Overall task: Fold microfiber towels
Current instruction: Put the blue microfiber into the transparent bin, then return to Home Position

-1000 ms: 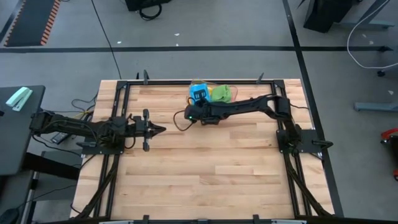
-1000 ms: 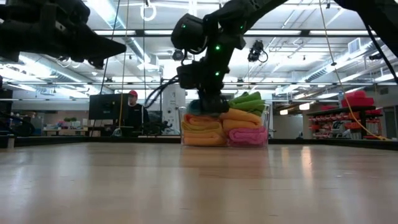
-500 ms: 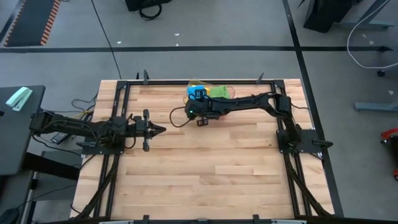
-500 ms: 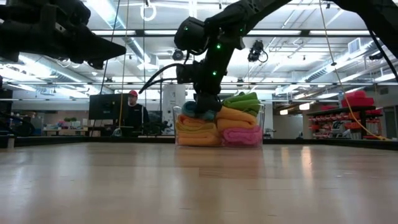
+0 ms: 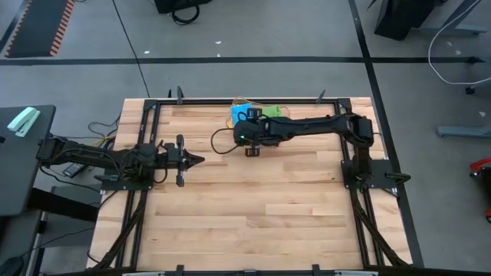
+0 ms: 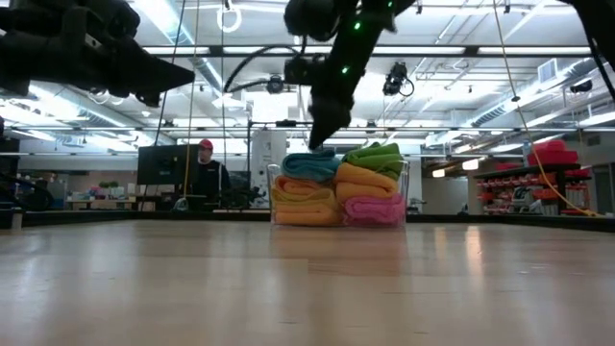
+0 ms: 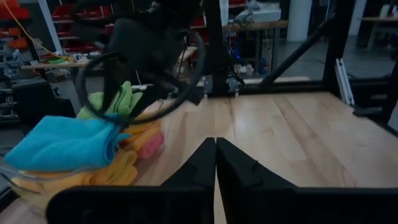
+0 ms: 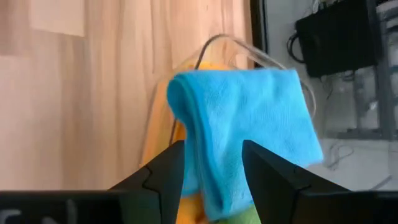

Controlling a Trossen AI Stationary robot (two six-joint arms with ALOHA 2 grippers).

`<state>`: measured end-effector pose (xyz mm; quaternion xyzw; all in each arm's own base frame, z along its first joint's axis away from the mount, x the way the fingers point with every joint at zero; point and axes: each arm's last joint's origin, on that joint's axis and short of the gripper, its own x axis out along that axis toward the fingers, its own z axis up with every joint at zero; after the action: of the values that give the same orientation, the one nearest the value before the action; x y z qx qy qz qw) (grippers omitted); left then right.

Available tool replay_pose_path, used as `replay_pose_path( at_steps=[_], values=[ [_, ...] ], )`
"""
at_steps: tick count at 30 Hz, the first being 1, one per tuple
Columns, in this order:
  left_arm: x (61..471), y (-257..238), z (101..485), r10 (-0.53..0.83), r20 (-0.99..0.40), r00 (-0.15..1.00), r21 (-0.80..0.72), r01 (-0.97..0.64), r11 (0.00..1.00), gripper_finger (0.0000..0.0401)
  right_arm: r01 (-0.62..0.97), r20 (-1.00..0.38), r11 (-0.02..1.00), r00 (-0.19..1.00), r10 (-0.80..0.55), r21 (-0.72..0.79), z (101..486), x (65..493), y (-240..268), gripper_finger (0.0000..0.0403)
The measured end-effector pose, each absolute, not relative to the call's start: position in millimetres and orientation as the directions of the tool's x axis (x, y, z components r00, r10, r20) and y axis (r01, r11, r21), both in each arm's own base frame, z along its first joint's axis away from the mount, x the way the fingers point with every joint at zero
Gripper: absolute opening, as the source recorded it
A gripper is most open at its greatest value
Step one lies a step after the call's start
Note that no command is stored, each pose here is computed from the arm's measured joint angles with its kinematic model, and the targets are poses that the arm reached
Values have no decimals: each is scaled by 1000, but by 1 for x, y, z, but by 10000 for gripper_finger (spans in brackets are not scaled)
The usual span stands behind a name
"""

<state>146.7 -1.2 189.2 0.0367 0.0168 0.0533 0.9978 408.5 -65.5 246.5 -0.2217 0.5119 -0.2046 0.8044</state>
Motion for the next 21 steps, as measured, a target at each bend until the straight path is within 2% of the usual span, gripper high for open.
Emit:
replay_pose_path(
  at_steps=[4,10,17,21],
  values=[
    [144,-1,193,108,-1,994,64,-108,992,23,170,-757,859,410,-508,-484,265,395,-61,170],
    [140,-1,197,107,21,994,55,-108,993,6,258,-762,899,478,-438,-354,282,369,-56,170],
    [133,-1,196,106,4,994,32,-106,994,26,291,-719,943,620,-315,-162,274,327,-45,170],
    [127,-1,199,106,27,994,28,-107,994,13,270,-650,961,719,-246,-65,267,301,-32,170]
  ],
)
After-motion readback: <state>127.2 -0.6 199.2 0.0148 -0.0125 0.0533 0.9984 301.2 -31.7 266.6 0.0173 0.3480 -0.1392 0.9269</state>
